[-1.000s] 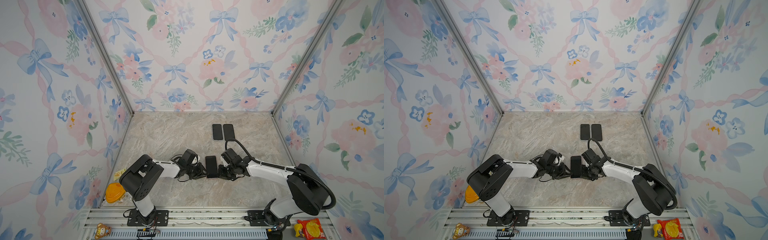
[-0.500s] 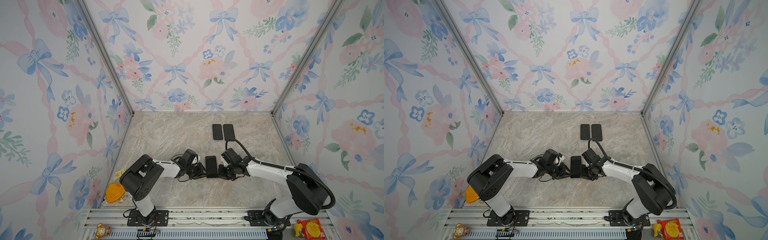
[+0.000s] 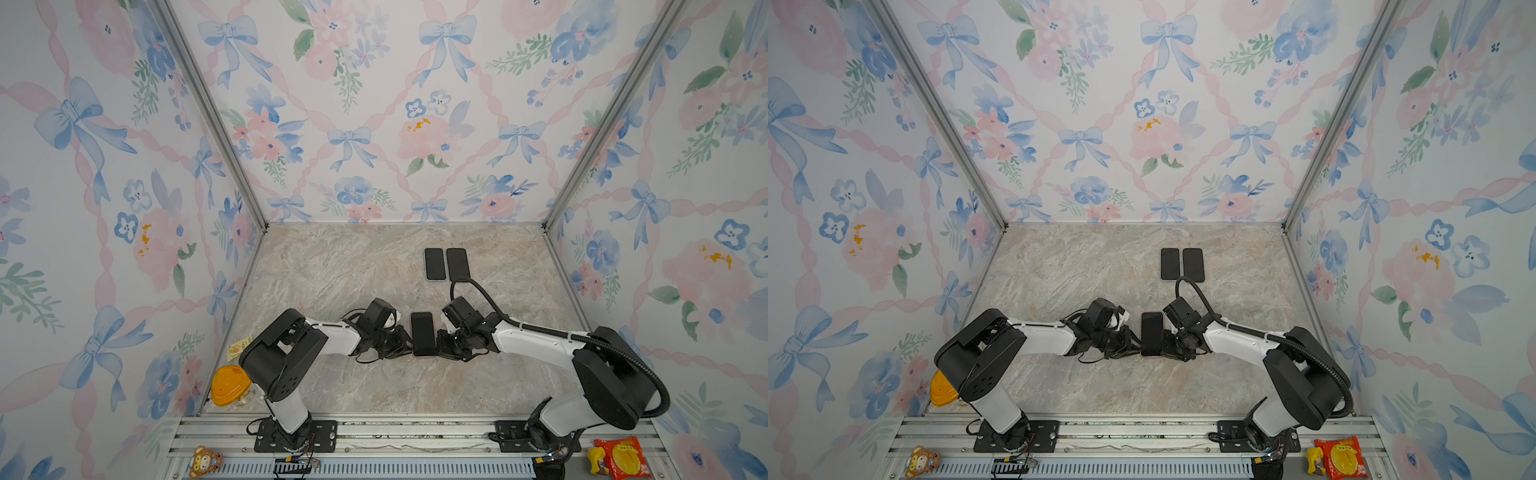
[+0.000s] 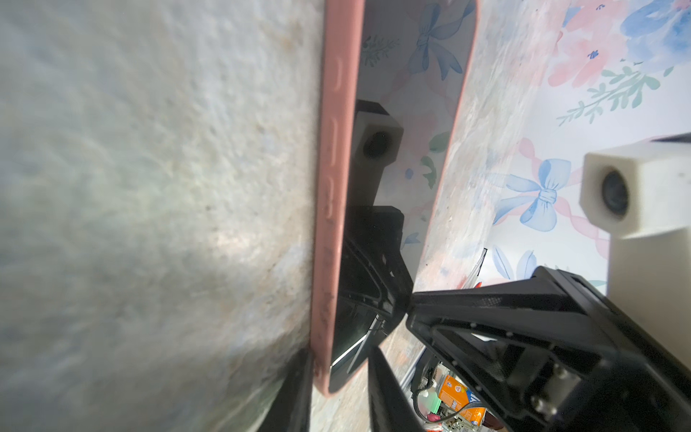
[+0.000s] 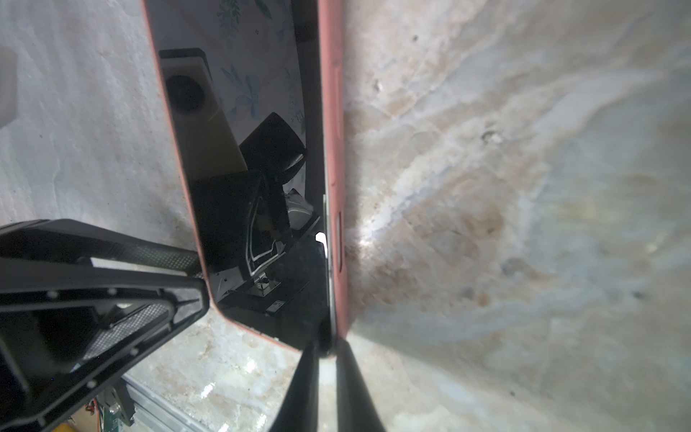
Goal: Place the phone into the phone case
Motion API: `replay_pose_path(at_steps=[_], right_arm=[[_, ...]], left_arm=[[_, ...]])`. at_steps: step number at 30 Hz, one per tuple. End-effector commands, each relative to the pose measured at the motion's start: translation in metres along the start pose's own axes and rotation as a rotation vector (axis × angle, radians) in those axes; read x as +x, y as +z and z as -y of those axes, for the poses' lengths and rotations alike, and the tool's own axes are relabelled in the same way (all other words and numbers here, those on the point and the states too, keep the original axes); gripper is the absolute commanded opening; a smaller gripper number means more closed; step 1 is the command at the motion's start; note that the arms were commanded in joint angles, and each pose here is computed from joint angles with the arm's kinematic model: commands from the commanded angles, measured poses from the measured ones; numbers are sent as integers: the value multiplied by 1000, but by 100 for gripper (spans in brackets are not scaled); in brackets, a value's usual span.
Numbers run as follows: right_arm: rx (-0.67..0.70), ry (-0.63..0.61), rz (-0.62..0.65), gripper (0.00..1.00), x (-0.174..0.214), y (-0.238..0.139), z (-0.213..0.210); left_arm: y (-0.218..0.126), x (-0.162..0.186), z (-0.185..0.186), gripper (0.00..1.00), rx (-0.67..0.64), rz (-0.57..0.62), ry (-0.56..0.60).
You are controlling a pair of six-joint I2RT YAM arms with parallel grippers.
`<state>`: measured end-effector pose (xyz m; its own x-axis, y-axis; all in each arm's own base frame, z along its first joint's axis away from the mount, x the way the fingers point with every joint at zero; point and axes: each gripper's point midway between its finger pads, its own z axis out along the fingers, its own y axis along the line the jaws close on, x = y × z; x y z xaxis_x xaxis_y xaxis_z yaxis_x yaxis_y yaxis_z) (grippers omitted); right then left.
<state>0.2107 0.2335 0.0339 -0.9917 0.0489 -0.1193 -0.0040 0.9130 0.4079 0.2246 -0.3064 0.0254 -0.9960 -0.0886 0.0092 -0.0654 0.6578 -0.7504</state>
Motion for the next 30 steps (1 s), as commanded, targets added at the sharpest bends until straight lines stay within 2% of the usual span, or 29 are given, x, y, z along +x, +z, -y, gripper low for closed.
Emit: replay_pose_path(at_steps=[1, 3, 9, 19, 30], right_arm=[[66, -12, 69, 21, -7, -20, 10], [64, 1, 92, 24, -12, -22, 11], [-17, 24, 72, 23, -12, -4, 1], [-21, 20, 40, 28, -11, 7, 2], [-33, 29, 21, 25, -4, 14, 5]], left_arm=[[-9, 6, -11, 30, -95, -10, 14], [-12, 6, -14, 30, -113, -25, 1], [-14, 5, -10, 32, -103, -33, -6], [-5, -1, -2, 32, -100, -42, 12], [2, 2, -4, 32, -103, -49, 17]])
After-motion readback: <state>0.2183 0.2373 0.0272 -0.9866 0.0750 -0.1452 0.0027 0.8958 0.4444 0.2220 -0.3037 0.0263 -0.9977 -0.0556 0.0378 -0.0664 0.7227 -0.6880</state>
